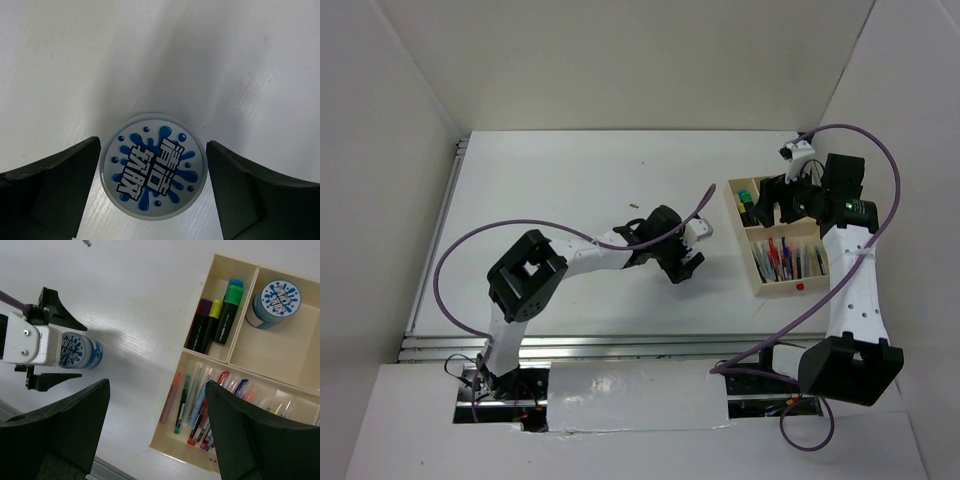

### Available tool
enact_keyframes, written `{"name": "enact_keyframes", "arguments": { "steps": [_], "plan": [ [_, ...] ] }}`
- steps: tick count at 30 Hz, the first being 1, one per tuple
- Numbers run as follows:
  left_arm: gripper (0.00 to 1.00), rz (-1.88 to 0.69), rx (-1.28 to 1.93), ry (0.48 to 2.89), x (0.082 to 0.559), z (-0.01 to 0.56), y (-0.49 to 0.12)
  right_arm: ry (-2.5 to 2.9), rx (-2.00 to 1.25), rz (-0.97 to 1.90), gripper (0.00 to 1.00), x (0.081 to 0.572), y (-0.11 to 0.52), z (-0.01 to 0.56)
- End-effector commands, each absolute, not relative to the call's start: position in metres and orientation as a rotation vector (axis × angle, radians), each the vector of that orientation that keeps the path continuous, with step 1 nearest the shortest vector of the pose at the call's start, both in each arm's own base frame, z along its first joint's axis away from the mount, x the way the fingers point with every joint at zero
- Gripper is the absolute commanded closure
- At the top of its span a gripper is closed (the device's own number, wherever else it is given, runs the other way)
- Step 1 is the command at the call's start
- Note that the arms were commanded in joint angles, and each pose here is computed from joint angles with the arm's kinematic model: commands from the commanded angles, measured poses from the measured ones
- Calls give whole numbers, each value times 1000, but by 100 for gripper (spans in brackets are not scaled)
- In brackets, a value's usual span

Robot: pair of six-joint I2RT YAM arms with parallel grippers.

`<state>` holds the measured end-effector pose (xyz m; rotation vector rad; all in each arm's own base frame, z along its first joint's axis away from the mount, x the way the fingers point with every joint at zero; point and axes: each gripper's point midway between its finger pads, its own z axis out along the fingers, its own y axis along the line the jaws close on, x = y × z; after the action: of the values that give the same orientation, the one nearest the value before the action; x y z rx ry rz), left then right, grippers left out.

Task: Sort the stationery into containers
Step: Move the stationery to the center of the board.

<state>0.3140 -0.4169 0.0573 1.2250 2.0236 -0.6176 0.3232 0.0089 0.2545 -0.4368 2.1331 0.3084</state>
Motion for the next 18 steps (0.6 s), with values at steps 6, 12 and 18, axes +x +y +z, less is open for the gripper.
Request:
{"name": "enact_keyframes", "arguments": {
  "steps": [6,12,18],
  "plan": [
    [1,-788,1231,1813,296,158,-428,2161,-484,312,17,315,5,247],
    [1,-1055,930,1845,317,260,-373,2198,-526,301,17,320,20,233],
    [1,-968,623,1923,362,289,-278,2226,-652,390,16,312,66,215]
  ]
}}
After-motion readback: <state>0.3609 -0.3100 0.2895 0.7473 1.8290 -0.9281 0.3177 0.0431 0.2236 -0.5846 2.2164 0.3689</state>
